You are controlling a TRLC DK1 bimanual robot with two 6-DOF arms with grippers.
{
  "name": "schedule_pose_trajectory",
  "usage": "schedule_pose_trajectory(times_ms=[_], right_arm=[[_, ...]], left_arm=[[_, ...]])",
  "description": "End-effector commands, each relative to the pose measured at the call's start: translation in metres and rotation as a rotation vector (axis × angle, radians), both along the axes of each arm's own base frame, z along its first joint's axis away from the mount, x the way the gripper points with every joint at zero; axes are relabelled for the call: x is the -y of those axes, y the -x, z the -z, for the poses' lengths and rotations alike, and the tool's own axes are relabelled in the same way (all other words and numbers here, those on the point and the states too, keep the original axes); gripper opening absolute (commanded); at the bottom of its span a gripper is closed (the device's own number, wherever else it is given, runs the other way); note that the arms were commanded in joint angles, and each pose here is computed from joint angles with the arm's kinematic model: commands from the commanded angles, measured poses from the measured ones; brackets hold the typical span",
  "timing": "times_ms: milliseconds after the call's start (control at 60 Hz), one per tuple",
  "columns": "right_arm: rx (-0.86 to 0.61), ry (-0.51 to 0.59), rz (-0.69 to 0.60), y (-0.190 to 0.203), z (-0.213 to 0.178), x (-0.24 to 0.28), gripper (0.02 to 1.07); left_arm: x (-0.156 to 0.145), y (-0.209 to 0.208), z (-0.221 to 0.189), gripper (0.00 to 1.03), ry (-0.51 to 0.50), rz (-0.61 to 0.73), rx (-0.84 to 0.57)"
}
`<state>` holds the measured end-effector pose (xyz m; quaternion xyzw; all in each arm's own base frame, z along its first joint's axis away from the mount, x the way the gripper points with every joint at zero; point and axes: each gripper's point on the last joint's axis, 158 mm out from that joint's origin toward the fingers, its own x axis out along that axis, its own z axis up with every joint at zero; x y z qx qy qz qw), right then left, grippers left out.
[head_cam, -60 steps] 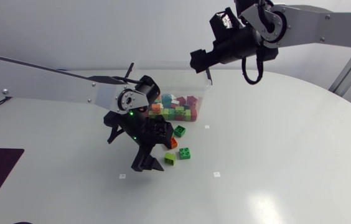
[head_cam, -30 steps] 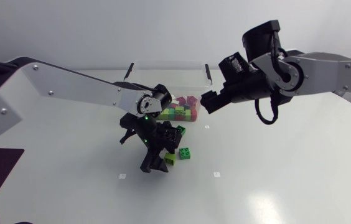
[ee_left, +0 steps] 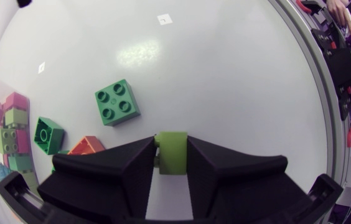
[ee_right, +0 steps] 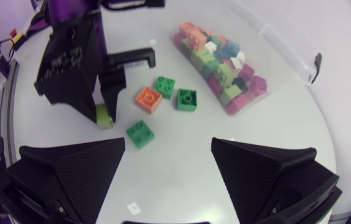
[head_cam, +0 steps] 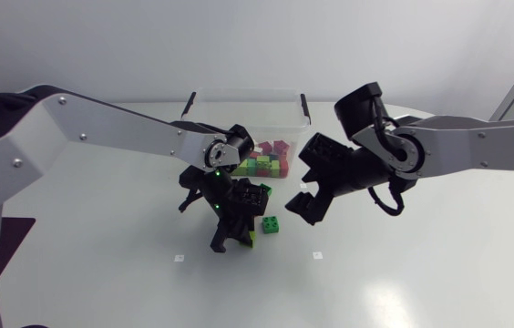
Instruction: Place the duplo bricks in the container
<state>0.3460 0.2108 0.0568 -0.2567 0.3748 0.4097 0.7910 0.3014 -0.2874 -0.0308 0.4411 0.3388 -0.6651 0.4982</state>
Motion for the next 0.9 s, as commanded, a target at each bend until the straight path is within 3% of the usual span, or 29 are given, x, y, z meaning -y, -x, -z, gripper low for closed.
schedule_pose_trajectory(times_ms=[0,183,467,883], right_arm=[[-0.014,0.061,-0.095,0.001,0.014,-0.001,1.02],[-0.023,0.197,-0.253,0.007,0.037,-0.005,1.02],[-0.012,0.260,-0.383,-0.001,0.059,-0.018,1.02],[-0.079,0.320,-0.492,0.001,0.085,-0.033,1.02]], left_arm=[[-0.008,0.000,-0.001,0.20,-0.007,-0.034,-0.010],[-0.014,0.008,-0.020,0.20,0.022,-0.068,0.007],[-0.014,-0.007,-0.075,0.20,0.154,-0.220,0.072],[-0.038,-0.068,-0.153,0.20,0.370,-0.460,0.197]])
